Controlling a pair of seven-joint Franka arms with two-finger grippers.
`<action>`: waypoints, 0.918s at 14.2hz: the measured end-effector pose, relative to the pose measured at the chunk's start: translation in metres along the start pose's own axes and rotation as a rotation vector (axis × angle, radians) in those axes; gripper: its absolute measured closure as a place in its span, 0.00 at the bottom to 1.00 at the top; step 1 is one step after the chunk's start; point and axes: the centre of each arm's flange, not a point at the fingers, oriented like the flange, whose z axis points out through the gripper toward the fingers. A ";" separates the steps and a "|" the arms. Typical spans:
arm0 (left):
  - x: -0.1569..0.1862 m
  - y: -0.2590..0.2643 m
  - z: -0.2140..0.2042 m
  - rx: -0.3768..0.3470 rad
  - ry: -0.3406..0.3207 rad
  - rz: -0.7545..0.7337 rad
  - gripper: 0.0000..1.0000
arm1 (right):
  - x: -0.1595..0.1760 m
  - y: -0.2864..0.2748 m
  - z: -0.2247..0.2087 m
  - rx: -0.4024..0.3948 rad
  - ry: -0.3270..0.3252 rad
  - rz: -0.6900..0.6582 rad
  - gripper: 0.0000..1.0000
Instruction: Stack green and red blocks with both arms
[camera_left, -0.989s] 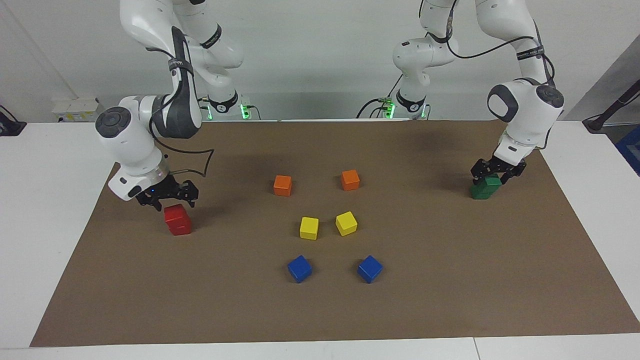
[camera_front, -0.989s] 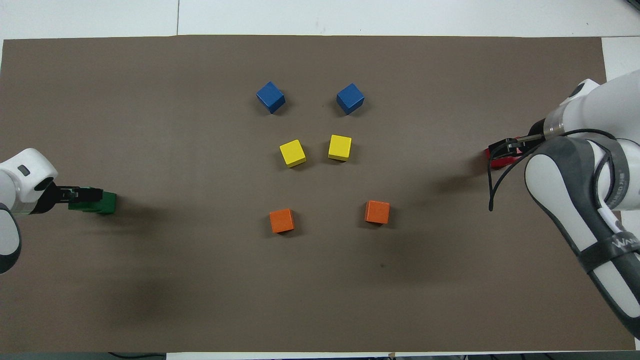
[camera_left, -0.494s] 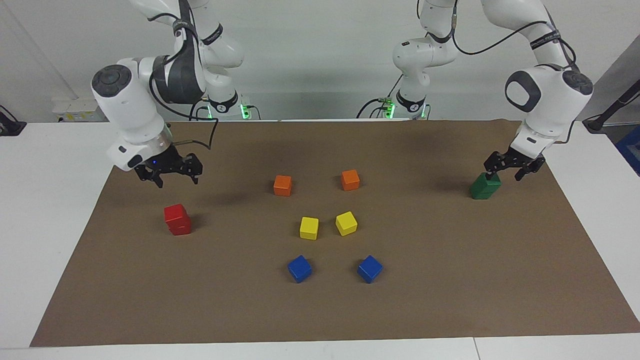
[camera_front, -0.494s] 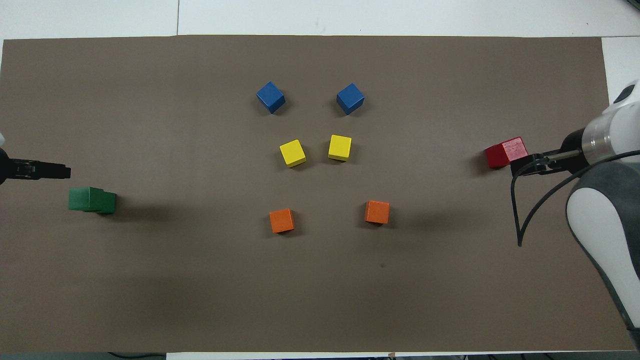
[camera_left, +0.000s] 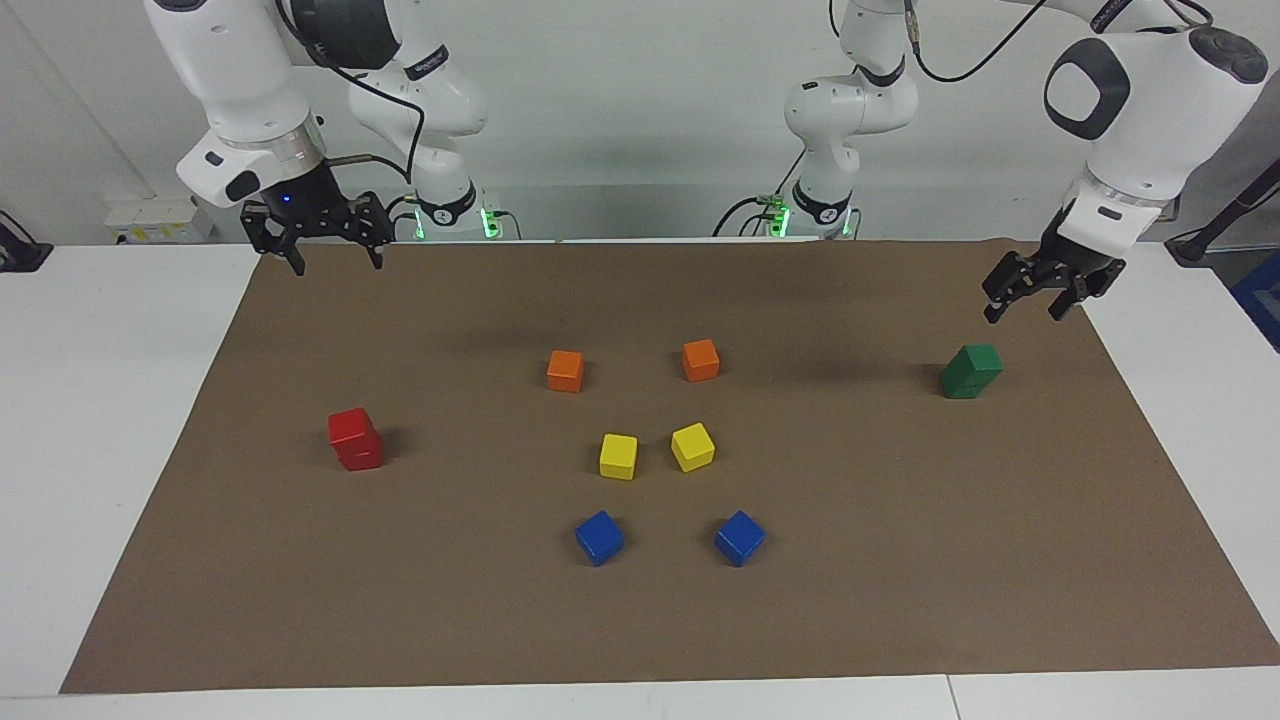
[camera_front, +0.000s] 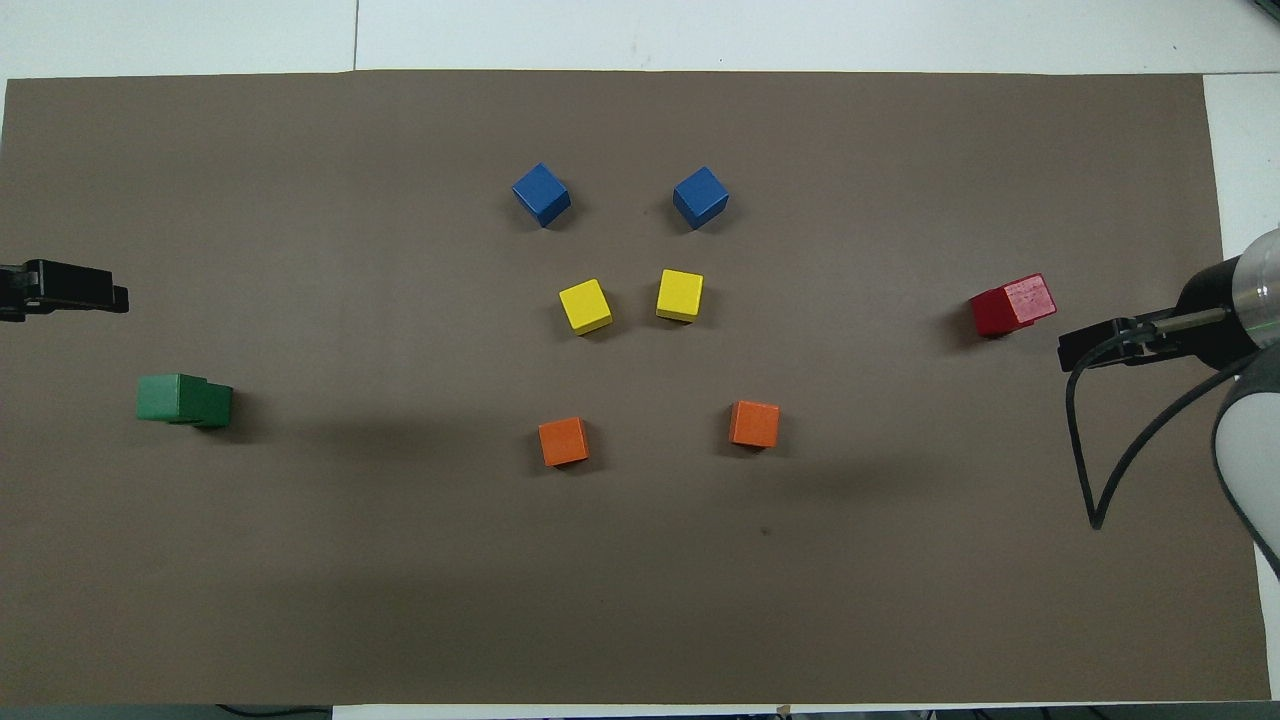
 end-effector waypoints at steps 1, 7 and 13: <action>0.000 0.000 0.000 0.000 0.001 0.000 0.00 | 0.001 0.000 0.002 0.001 -0.003 0.000 0.00; 0.000 0.001 0.000 0.000 0.000 0.001 0.00 | 0.001 0.004 0.000 0.001 -0.002 0.007 0.00; -0.004 0.010 -0.007 0.000 -0.050 0.020 0.00 | 0.000 0.004 0.002 0.002 -0.011 0.007 0.00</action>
